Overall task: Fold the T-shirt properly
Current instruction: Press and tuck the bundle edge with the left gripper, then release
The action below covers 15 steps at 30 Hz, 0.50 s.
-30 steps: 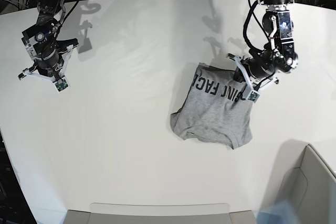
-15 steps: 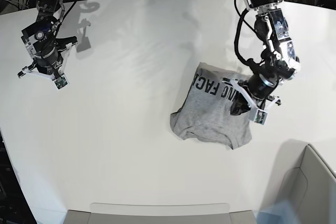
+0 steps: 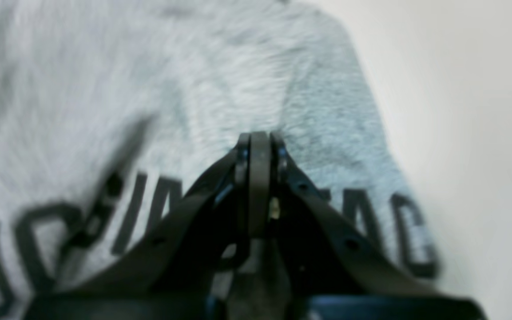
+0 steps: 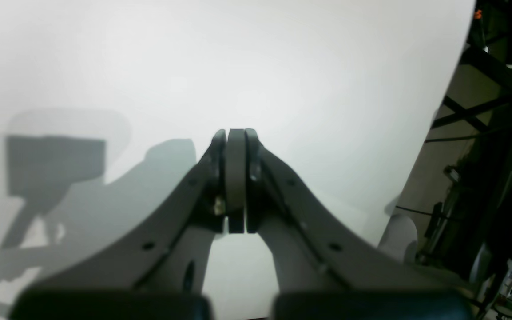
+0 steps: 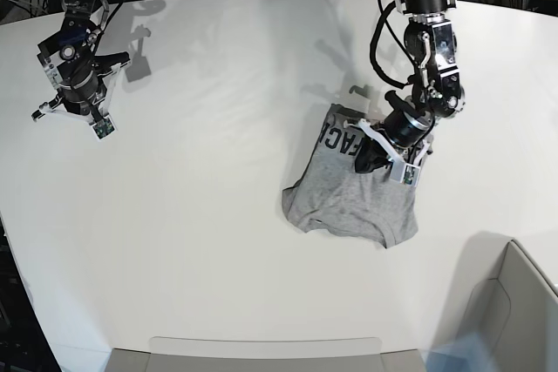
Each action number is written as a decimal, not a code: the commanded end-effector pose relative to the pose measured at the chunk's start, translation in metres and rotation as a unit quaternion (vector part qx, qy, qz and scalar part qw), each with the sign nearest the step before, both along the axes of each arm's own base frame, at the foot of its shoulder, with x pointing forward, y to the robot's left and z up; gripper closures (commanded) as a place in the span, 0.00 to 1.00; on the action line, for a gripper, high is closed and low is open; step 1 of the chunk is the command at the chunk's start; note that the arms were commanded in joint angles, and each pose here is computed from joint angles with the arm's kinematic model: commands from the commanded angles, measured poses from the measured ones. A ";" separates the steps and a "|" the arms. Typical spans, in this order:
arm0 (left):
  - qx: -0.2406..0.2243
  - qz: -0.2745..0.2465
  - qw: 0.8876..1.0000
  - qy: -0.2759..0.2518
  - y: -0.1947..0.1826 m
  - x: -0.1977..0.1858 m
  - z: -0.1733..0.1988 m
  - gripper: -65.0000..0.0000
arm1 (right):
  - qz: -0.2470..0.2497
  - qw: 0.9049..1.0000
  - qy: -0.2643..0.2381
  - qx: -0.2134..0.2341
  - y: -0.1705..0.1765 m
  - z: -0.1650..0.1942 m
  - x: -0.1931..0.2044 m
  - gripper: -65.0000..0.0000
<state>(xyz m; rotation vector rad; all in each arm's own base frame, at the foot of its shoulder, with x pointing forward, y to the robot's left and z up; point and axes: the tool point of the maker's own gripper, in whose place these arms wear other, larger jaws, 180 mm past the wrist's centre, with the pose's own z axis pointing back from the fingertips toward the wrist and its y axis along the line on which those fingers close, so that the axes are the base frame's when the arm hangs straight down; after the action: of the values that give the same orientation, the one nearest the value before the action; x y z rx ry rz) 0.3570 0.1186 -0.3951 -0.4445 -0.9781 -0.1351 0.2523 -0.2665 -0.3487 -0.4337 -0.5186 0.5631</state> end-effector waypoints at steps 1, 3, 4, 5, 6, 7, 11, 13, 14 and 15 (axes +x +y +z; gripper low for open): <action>-0.010 0.009 1.000 -0.013 0.004 0.007 0.004 1.00 | 0.009 1.000 -0.013 -0.008 -0.002 0.010 0.005 1.00; -0.024 0.021 0.999 -0.002 0.007 0.005 -0.011 1.00 | 0.008 1.000 -0.013 -0.008 -0.002 0.010 0.005 1.00; -0.031 0.026 0.999 0.001 0.008 0.007 -0.017 1.00 | 0.008 1.000 -0.014 -0.008 -0.003 0.010 0.005 1.00; -0.032 0.030 0.999 0.009 0.012 0.007 -0.023 1.00 | 0.008 1.000 -0.014 -0.008 -0.003 0.010 0.005 1.00; -0.028 0.036 0.999 0.018 0.022 0.005 -0.032 1.00 | 0.008 1.000 -0.013 -0.008 -0.002 0.010 0.005 1.00; -0.024 0.042 0.998 0.033 0.032 0.000 -0.043 1.00 | 0.009 1.000 -0.013 -0.008 -0.002 0.010 0.005 1.00; -0.025 0.075 0.996 0.049 0.064 -0.004 -0.063 1.00 | 0.010 1.000 -0.014 -0.006 0.000 0.010 0.006 1.00; -0.028 0.107 0.992 0.052 0.089 -0.005 -0.068 1.00 | 0.010 1.000 -0.014 -0.006 0.000 0.010 0.006 1.00; -0.031 0.125 0.990 0.056 0.102 -0.006 -0.070 1.00 | 0.010 1.000 -0.014 -0.006 0.000 0.010 0.006 1.00; -0.034 0.139 0.988 0.058 0.111 -0.005 -0.072 1.00 | 0.010 1.000 -0.014 -0.006 0.000 0.010 0.006 1.00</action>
<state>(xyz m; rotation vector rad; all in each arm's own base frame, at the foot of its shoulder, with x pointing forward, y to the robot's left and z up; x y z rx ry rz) 0.3664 0.2017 -0.4427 -0.5010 -1.0366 0.1645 0.2524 -0.2658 -0.3488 -0.4323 -0.5192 0.5623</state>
